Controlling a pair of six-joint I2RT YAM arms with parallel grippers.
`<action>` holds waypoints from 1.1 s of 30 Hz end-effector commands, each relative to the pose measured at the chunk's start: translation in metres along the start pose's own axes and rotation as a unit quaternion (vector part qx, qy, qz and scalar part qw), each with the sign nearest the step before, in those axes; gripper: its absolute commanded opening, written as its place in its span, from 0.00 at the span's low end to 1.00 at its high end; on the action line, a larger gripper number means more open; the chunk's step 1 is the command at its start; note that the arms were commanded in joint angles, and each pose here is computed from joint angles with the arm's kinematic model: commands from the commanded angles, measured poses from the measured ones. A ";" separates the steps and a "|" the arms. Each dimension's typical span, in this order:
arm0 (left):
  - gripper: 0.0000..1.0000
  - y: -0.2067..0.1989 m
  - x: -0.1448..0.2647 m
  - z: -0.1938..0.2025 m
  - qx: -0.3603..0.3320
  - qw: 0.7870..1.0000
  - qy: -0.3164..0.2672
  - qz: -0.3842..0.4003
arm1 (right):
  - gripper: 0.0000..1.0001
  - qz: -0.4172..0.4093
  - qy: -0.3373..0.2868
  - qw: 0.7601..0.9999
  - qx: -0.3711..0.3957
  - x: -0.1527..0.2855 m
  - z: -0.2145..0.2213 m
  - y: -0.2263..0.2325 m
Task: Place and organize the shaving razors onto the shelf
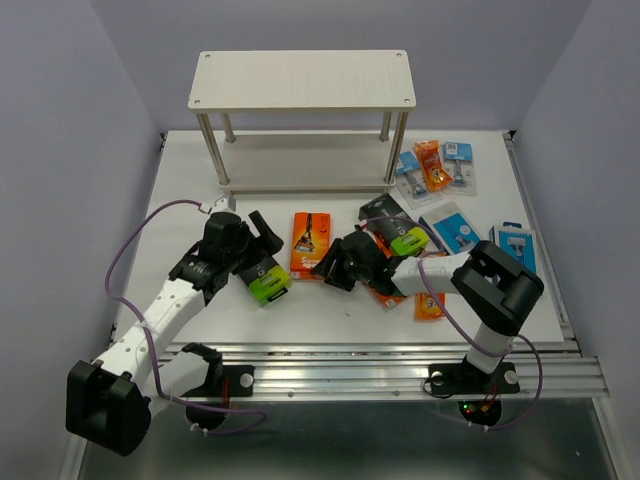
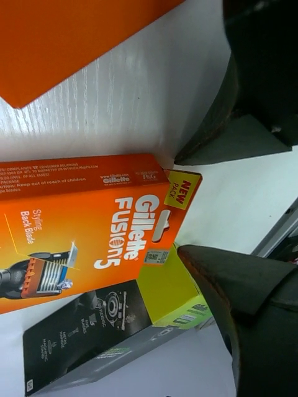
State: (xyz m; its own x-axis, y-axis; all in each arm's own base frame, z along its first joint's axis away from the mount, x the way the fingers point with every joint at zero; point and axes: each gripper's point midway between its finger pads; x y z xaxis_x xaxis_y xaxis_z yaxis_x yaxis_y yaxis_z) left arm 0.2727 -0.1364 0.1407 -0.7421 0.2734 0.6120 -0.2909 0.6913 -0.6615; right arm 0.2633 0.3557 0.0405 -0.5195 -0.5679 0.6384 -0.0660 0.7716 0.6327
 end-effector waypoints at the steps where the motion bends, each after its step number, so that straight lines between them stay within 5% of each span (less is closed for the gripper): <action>1: 0.99 0.000 0.002 0.000 -0.004 1.000 -0.003 0.004 | 0.57 0.032 -0.006 0.999 -0.027 -0.009 0.008 -0.021; 9: 0.99 -0.001 0.003 0.004 -0.007 1.000 0.006 0.009 | 0.35 0.023 -0.018 0.998 -0.062 -0.014 0.010 -0.025; 21: 0.99 -0.010 0.006 0.014 0.007 0.999 0.027 0.045 | 0.01 -0.097 -0.065 0.989 -0.094 0.018 -0.021 0.031; 33: 0.99 -0.024 0.013 0.023 0.051 0.994 0.045 0.088 | 0.01 -0.157 -0.095 0.969 -0.163 0.041 -0.054 0.074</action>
State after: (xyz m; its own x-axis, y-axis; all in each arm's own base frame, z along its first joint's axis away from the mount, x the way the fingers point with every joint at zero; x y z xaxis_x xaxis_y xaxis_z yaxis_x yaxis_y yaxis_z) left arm 0.2581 -0.1550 0.1449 -0.7236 0.3936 0.5670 -0.2553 0.6106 -0.7497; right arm 0.2696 0.3631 0.0873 -0.6106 -0.6523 0.4491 0.0298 0.5477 0.8361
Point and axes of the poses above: each gripper's point midway between its finger pads, its own x axis back along the fingers, its own y axis along the line the jaws close on, z = x × y, and after that the axes turned 13 degrees about x, right-handed
